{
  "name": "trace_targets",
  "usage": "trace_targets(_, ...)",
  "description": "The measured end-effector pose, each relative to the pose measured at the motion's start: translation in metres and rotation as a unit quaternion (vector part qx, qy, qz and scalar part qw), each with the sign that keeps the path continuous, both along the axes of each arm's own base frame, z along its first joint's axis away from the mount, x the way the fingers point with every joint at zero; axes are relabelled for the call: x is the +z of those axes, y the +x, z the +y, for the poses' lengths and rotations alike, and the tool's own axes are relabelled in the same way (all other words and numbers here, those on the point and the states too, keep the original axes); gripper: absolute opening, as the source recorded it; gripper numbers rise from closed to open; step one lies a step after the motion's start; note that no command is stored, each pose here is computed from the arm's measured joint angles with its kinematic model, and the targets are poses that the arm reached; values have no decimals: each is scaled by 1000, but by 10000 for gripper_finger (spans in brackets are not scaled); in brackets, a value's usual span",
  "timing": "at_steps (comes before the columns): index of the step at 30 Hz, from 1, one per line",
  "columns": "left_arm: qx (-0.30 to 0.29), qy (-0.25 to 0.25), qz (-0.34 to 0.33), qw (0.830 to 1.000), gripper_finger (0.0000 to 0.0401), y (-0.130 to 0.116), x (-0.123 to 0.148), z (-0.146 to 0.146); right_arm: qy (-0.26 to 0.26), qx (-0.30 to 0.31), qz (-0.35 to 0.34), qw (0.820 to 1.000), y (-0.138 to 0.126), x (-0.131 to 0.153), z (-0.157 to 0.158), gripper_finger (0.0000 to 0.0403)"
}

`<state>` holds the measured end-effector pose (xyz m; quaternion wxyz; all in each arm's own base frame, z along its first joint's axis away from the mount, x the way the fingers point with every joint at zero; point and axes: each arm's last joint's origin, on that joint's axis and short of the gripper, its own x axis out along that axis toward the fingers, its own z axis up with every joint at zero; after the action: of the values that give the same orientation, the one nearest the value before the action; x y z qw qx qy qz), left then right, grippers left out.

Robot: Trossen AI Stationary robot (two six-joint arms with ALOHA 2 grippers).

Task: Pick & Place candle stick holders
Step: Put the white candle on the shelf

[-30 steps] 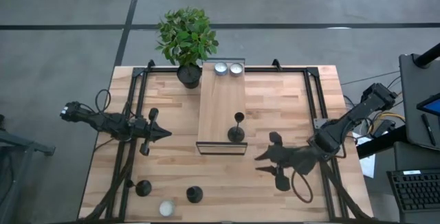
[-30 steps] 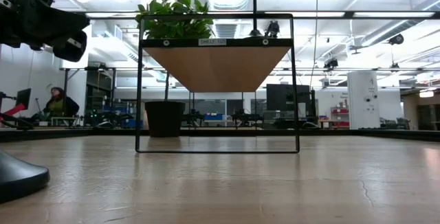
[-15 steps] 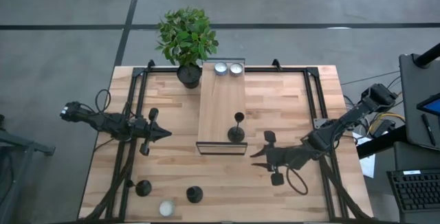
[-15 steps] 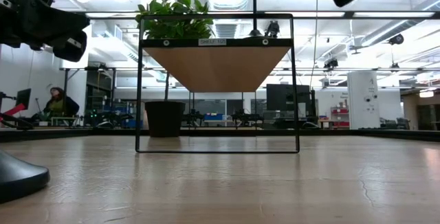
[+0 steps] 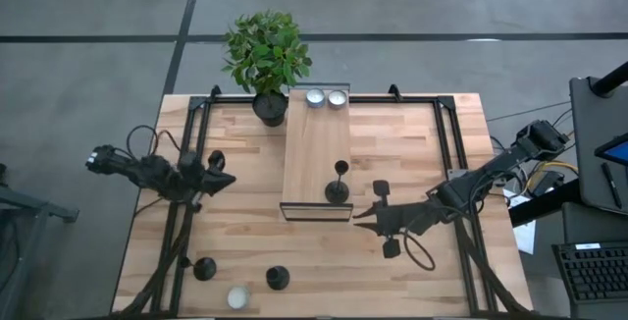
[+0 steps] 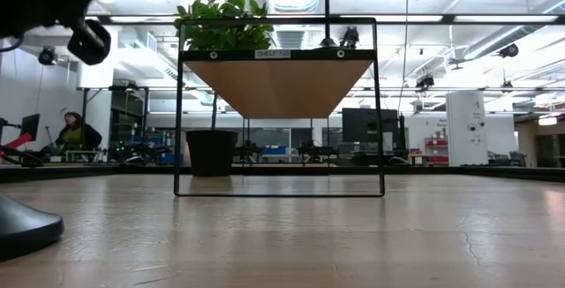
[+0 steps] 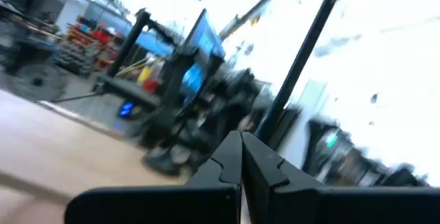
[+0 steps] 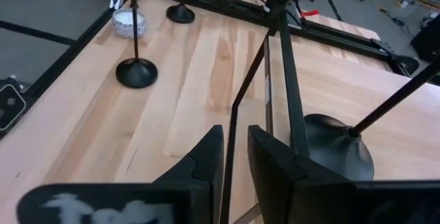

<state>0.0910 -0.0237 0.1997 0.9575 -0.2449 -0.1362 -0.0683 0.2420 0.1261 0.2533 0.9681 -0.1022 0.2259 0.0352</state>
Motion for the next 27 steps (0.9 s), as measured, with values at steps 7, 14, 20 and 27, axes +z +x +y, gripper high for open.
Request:
trace_targets(7,25,-25,-62,997,0,-6,18,4,-2,4,-6,1000,1,4,1,45)
trace_targets(14,-29,-5,-52,998,0,-6,26,0,0,6,-9,1000,1,6,2,44)
trace_targets(20,-59,-22,79,995,0,6,20,-5,16,0,-17,1000,1,7,3,43)
trace_targets(27,-85,-20,269,959,0,17,29,-16,41,-6,-33,999,3,10,4,43)
